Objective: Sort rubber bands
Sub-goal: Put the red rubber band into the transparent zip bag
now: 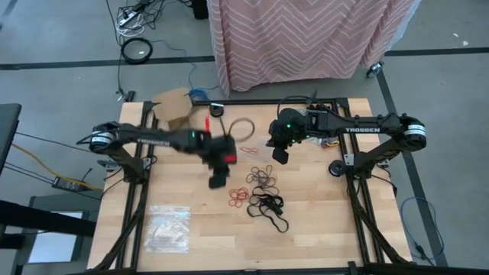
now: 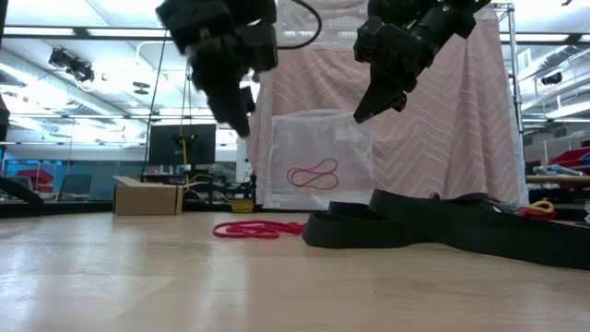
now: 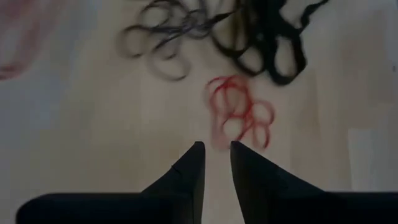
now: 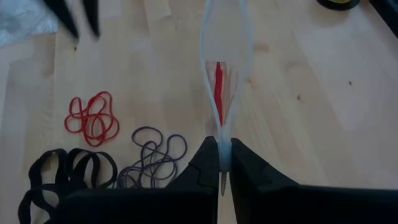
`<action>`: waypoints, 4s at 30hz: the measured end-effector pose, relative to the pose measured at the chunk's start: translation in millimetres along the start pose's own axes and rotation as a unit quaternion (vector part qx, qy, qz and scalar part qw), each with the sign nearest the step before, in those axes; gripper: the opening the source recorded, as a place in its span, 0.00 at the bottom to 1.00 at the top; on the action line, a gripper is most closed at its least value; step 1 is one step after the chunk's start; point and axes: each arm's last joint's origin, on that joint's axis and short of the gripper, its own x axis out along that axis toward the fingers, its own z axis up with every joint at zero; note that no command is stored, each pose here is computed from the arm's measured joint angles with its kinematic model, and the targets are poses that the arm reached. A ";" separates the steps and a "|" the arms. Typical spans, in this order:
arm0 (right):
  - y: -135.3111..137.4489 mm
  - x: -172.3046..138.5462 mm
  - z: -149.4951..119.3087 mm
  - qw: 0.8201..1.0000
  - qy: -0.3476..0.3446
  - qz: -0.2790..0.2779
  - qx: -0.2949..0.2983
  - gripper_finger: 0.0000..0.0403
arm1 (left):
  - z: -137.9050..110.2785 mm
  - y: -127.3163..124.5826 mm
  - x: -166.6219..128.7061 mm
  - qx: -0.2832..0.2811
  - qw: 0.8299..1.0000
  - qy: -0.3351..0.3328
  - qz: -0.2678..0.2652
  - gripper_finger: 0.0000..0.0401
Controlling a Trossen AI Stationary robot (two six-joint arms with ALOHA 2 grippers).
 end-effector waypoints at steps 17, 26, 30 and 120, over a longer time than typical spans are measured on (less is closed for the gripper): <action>-2.2 -0.5 0.9 1.000 -0.004 -0.004 0.005 0.03 | -57.8 -21.9 79.4 0.014 0.997 -0.066 0.023 0.30; -2.3 -0.6 0.4 1.000 -0.001 -0.005 0.016 0.03 | -52.8 -19.5 109.1 -0.091 0.996 -0.003 0.026 0.14; -2.4 -0.6 0.4 1.000 -0.001 -0.005 0.016 0.03 | -44.8 -22.1 94.1 -0.092 0.996 -0.010 0.013 0.02; -0.6 -0.1 3.5 0.999 -0.018 0.001 0.026 0.03 | 92.2 57.4 -140.7 0.119 0.948 -0.217 0.199 0.00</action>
